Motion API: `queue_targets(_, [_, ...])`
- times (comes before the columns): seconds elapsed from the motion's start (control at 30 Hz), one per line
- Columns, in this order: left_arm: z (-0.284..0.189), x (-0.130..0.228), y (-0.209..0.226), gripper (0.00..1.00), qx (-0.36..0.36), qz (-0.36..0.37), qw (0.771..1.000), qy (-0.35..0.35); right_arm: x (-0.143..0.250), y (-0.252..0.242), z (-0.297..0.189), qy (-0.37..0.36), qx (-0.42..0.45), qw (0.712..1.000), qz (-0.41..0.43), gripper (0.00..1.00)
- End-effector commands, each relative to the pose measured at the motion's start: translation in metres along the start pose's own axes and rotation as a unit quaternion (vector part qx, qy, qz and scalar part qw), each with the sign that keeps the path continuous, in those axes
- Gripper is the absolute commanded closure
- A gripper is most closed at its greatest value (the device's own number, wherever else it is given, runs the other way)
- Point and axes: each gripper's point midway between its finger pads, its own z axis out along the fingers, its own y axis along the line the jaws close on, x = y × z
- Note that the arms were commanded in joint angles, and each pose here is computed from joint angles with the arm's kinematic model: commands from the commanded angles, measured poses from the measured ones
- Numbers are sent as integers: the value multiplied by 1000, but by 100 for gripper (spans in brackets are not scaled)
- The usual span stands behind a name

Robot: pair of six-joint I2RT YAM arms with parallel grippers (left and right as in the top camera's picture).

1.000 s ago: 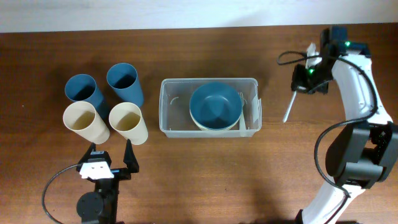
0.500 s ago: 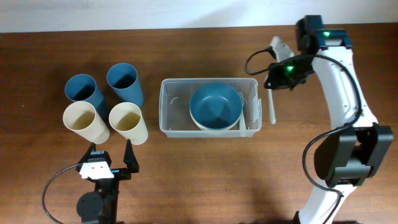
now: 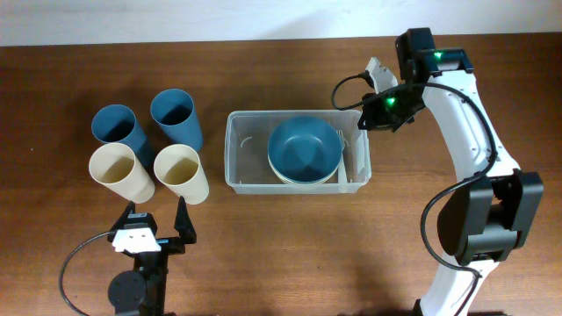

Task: Pack container
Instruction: 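Lower the white spoon into the container's right edge and release, then withdraw the right gripper to the right side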

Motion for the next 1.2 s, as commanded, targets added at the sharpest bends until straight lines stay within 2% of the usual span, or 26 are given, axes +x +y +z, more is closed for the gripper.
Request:
queue_targets(0.0, [0,1,-2,0,5,8,1000,1,1,9,6,5,-5,1000,-2,96])
queue_targets(0.13, [0,1,-2,0,5,8,1000,1,0,15,9,4,-6,1000,-11,95])
queue_targets(0.23, [0,1,-2,0,5,8,1000,1,-2,18,10,3,-7,1000,-16,68])
queue_targets(0.3, [0,1,-2,0,5,8,1000,1,-2,18,10,2,-7,1000,-16,57])
queue_targets(0.37, [0,1,-2,0,5,8,1000,1,-2,18,10,3,-7,1000,-16,51])
queue_targets(0.73, [0,1,-2,0,5,8,1000,1,2,1,0,4,-3,1000,9,37])
queue_targets(0.8, [0,1,-2,0,5,8,1000,1,2,-9,-6,0,-1,1000,23,35])
queue_targets(0.87, [0,1,-2,0,5,8,1000,1,3,-22,-12,-7,3,999,45,26])
queue_targets(0.93, [0,1,-2,0,5,8,1000,1,3,-38,-19,-16,7,997,77,23])
queue_targets(0.97, [0,1,-2,0,5,8,1000,1,3,-47,-23,-20,11,995,95,16])
queue_targets(1.1, [0,1,-2,0,5,8,1000,1,9,-83,-38,-36,24,983,179,7])
queue_targets(1.17, [0,1,-2,0,5,8,1000,1,17,-107,-44,-38,58,971,227,1])
